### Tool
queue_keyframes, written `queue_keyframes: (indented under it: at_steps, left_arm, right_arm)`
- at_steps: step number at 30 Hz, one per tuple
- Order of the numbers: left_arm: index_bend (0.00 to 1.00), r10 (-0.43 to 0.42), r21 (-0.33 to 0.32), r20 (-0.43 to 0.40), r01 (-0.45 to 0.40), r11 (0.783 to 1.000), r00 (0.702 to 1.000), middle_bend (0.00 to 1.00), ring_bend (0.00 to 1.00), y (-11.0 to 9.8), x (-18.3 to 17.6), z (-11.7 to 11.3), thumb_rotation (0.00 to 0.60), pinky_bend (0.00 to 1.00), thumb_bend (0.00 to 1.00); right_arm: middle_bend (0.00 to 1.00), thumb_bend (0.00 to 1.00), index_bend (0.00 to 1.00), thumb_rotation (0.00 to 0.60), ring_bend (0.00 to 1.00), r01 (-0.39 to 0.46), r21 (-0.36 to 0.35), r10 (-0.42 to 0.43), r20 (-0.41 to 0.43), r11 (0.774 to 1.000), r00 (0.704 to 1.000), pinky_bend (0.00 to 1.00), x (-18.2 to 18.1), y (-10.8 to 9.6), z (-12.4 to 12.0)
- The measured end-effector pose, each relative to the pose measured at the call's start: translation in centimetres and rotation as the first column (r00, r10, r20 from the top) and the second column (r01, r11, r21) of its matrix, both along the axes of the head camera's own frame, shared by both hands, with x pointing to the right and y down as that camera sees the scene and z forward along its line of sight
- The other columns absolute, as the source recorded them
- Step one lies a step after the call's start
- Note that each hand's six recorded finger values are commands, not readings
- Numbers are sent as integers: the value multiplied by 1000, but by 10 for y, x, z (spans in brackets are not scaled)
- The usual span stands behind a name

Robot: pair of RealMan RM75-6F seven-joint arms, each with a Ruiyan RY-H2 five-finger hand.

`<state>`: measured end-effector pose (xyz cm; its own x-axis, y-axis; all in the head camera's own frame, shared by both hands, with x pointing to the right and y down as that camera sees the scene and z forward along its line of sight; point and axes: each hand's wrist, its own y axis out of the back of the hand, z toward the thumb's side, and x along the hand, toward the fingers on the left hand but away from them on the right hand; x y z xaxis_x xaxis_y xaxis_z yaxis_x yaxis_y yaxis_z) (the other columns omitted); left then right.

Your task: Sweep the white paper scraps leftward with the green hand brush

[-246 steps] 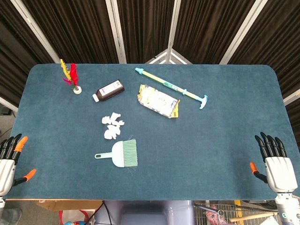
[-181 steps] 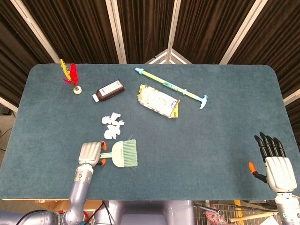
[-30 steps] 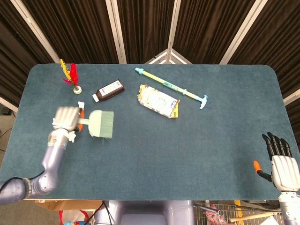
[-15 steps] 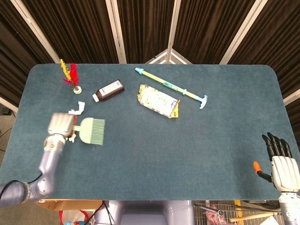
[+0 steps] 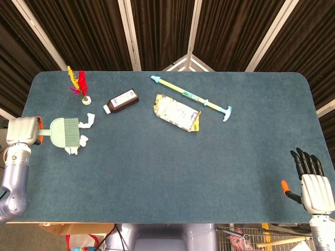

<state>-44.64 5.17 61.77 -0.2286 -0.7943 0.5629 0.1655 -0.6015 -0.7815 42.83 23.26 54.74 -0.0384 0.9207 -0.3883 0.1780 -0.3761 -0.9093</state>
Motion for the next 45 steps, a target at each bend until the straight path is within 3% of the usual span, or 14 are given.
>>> queue_keyframes:
  at_steps: [4, 11, 18, 20, 26, 29, 32, 34, 37, 40, 43, 45]
  left_arm:
    - [793, 45, 32, -103, -42, 999, 994, 1000, 1000, 2, 17, -13, 600, 1000, 794]
    - [790, 132, 59, -298, -119, 991, 945, 1000, 1000, 36, 67, -30, 600, 1000, 790]
    - [749, 132, 0, -399, -144, 990, 907, 1000, 1000, 74, 103, -18, 600, 1000, 725]
    - [699, 131, -22, -417, -155, 988, 900, 1000, 1000, 87, 116, -8, 600, 1000, 652]
    - [427, 144, -83, -427, -197, 977, 893, 986, 998, 124, 139, 16, 600, 1000, 221]
    - [276, 158, -88, -413, -212, 973, 897, 853, 923, 133, 136, 18, 600, 958, 44]
    - [133, 164, -90, -400, -216, 972, 902, 600, 720, 135, 130, 15, 600, 820, 0]
    - [29, 169, -86, -389, -219, 972, 905, 377, 532, 136, 123, 10, 600, 645, 0]
    - [0, 178, -66, -379, -218, 974, 908, 139, 261, 137, 111, 0, 600, 408, 0]
    - [0, 190, -24, -375, -214, 977, 908, 9, 65, 139, 101, -11, 600, 213, 0]
    - [0, 230, 74, -349, -218, 973, 909, 0, 0, 142, 82, -29, 600, 55, 0]
    - [0, 262, 152, -327, -224, 963, 908, 0, 0, 146, 68, -42, 600, 11, 0]
  right_arm:
    - [0, 376, 0, 600, 0, -7, 1, 7, -5, 1000, 1000, 0, 2, 0, -1]
    - [0, 376, 0, 600, 0, -3, -1, 3, -6, 1000, 1000, 0, 2, 1, 0]
    - [0, 376, 0, 600, 0, -1, 2, 2, -14, 1000, 1000, 0, 2, 2, -1]
    - [0, 376, 0, 600, 0, -5, 2, 5, -16, 1000, 1000, 0, 3, 2, -2]
    - [0, 376, 0, 600, 0, -7, -1, 7, -16, 1000, 1000, 0, 4, 3, -2]
    - [0, 376, 0, 600, 0, -6, -2, 6, -15, 1000, 1000, 0, 4, 3, -2]
    - [0, 376, 0, 600, 0, -5, -3, 5, -14, 1000, 1000, 0, 4, 3, -2]
    - [0, 376, 0, 600, 0, -4, -4, 4, -14, 1000, 1000, 0, 4, 3, -2]
    - [0, 376, 0, 600, 0, -1, -9, 0, -15, 1000, 1000, 0, 3, 3, -1]
    - [0, 376, 0, 600, 0, 11, -5, -11, -26, 1000, 1000, 0, 3, 3, -2]
    - [0, 376, 0, 600, 0, 47, 7, -46, -49, 999, 998, 0, 1, 2, -3]
    - [0, 376, 0, 600, 0, 60, 13, -59, -57, 998, 997, 0, 0, 2, -3]
